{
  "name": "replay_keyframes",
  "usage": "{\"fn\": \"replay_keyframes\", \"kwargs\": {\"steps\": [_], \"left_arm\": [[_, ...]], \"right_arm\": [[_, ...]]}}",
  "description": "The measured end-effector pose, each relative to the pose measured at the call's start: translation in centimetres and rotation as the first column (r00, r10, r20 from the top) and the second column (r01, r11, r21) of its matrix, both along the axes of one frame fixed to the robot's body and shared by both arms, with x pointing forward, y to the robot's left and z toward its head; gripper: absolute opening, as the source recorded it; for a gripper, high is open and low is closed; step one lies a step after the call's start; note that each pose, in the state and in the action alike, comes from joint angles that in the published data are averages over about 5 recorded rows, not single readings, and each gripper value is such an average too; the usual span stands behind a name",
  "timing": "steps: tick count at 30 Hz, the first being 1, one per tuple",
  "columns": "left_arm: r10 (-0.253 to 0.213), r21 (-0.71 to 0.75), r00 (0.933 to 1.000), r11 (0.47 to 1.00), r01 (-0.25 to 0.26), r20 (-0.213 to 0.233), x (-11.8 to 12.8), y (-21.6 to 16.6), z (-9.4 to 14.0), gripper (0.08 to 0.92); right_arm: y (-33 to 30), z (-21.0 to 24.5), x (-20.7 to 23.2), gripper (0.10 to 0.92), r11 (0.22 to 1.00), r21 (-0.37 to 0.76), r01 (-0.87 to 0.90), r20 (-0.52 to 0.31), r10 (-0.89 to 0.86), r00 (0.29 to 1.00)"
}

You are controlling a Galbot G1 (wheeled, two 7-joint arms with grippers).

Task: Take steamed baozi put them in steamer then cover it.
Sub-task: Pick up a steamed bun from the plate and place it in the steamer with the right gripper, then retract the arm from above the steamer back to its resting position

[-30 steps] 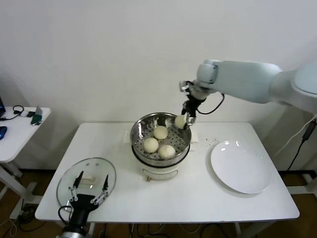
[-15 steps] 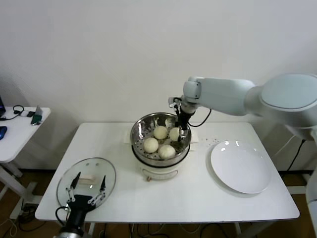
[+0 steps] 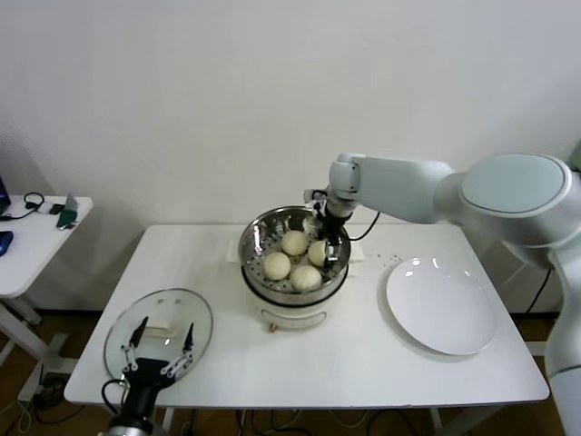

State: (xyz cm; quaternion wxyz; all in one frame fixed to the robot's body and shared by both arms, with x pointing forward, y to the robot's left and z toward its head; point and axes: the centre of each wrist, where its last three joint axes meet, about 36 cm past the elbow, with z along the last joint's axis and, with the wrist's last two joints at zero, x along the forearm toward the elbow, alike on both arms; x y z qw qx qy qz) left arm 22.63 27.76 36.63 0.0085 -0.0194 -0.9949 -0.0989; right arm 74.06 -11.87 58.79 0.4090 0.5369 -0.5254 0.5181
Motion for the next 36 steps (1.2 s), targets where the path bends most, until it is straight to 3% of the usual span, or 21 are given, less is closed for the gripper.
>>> {"fn": "replay_keyframes", "kwargs": {"steps": [7, 17, 27, 36], "left_arm": [[0.000, 0.001, 1.0000, 1.000, 0.000, 0.003, 0.0, 0.0, 0.2, 0.823], [-0.005, 0.008, 1.0000, 1.000, 0.005, 0.003, 0.2, -0.2, 0.2, 0.823], [-0.004, 0.035, 0.9999, 0.999, 0.003, 0.012, 1.0, 0.1, 0.3, 0.823], [0.003, 0.063, 0.9997, 0.998, -0.005, 0.023, 2.0, 0.3, 0.5, 0.823]], "right_arm": [[-0.7, 1.2, 0.1, 0.823, 1.000, 0.015, 0.006, -0.005, -0.006, 1.000], [-3.8, 6.7, 0.3, 0.823, 0.995, 0.096, 0.020, 0.038, -0.024, 0.999], [-10.5, 8.6, -1.6, 0.823, 0.945, 0.327, 0.032, 0.175, -0.094, 0.980], [-17.3, 4.5, -6.2, 0.823, 0.795, 0.603, 0.070, 0.266, -0.283, 0.921]]}}
